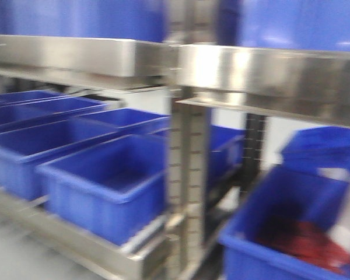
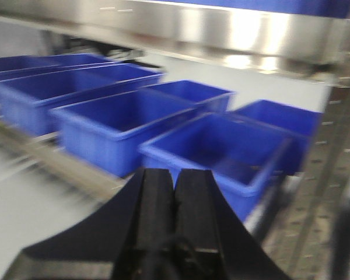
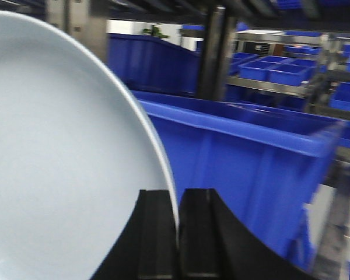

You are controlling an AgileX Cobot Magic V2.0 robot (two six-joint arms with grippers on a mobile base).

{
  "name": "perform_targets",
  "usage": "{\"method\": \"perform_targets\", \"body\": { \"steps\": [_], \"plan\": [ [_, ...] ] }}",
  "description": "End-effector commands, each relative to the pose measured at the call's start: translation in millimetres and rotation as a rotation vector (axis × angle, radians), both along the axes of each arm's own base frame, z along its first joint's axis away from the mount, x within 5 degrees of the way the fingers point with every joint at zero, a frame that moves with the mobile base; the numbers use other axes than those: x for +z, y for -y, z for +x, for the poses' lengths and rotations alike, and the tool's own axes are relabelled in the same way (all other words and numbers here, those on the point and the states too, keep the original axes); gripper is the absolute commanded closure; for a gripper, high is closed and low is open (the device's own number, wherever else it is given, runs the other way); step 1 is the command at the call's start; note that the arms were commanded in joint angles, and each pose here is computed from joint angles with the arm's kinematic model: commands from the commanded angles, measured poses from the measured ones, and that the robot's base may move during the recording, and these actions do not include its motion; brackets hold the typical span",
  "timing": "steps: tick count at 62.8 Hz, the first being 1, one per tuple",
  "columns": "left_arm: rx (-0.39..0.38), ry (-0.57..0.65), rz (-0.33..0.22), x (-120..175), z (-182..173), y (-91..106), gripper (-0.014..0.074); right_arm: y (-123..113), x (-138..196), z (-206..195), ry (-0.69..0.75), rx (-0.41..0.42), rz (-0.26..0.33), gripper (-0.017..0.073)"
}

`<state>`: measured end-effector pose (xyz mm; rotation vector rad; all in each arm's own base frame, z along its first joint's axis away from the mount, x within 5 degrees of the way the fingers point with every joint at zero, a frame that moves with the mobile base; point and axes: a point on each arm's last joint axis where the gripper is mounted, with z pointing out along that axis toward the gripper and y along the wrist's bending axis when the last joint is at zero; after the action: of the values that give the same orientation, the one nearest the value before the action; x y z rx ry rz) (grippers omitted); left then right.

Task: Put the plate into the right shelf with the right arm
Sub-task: 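Lower the held plate into the blue bin with red items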

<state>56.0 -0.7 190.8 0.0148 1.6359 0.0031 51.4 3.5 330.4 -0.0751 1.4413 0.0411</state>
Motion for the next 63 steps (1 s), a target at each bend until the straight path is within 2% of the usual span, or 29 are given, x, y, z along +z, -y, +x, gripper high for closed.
{"method": "perform_targets", "body": {
  "steps": [1, 63],
  "plan": [
    [-0.002, 0.082, -0.002, 5.4, 0.5, -0.1, 0.0640, -0.2, 16.2, -0.9, 0.106, 0.000, -0.005, 0.0508],
    [-0.002, 0.082, -0.002, 5.4, 0.5, -0.1, 0.0640, -0.2, 16.2, -0.9, 0.106, 0.000, -0.005, 0.0508]
  ]
}}
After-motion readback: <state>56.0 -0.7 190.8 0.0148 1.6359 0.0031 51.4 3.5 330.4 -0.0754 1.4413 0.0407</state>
